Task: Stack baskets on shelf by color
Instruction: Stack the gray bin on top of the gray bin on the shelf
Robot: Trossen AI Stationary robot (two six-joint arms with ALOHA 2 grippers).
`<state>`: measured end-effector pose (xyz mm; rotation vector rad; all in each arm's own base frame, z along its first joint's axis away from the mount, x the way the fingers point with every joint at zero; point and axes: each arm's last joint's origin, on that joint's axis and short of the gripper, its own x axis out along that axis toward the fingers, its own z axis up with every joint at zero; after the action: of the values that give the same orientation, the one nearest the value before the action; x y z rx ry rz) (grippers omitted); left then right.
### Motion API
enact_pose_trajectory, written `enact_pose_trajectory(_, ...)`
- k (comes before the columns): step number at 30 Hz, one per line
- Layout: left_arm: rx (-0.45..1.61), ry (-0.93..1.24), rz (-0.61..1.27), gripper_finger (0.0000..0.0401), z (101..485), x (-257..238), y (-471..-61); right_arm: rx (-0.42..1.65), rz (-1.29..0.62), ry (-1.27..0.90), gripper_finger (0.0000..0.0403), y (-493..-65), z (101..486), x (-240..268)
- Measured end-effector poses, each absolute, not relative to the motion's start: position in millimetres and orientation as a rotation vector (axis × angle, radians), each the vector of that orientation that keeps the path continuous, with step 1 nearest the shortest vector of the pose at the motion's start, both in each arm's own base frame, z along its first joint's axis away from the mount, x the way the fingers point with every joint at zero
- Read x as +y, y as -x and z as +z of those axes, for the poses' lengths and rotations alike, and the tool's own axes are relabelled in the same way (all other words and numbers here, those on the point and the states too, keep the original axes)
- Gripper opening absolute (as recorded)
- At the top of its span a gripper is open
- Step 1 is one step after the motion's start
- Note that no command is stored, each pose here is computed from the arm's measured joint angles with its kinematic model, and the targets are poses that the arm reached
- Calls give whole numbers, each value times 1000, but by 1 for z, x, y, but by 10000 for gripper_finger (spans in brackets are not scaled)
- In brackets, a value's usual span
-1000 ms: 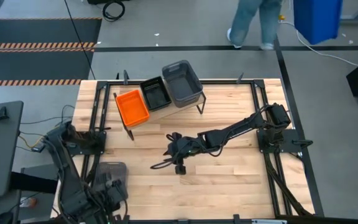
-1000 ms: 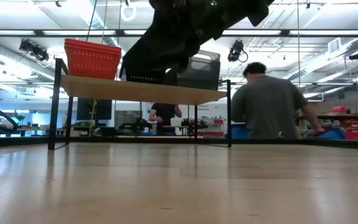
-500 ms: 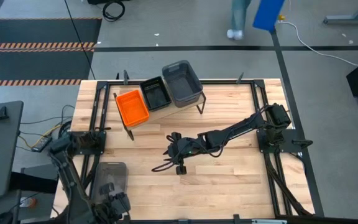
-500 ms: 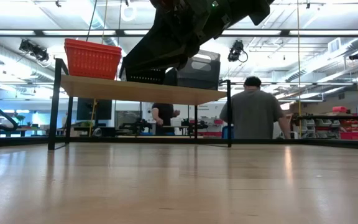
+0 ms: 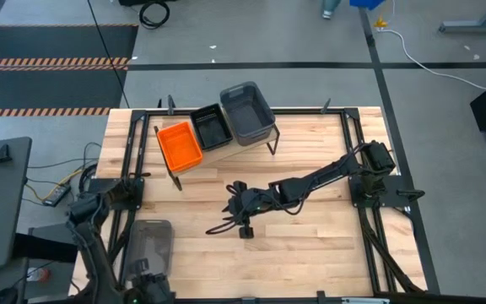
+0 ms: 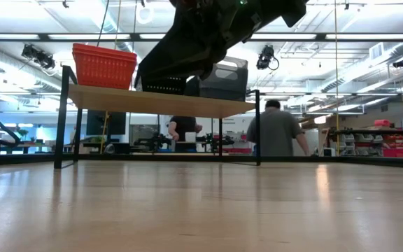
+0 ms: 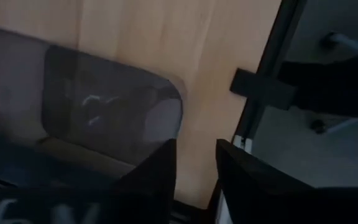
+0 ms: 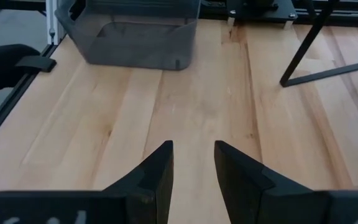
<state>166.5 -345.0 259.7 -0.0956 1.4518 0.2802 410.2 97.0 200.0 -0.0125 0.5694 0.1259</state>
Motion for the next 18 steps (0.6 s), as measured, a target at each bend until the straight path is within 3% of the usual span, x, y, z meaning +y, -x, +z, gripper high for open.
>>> enact_pose_trajectory(9, 1438, 139, 345, 186, 260, -350, -150, 571, 153, 20, 123, -407, 200, 109)
enact_pose_trajectory(18, 1502, 66, 418, 186, 229, -343, -140, 572, 176, 35, 123, -405, 200, 117)
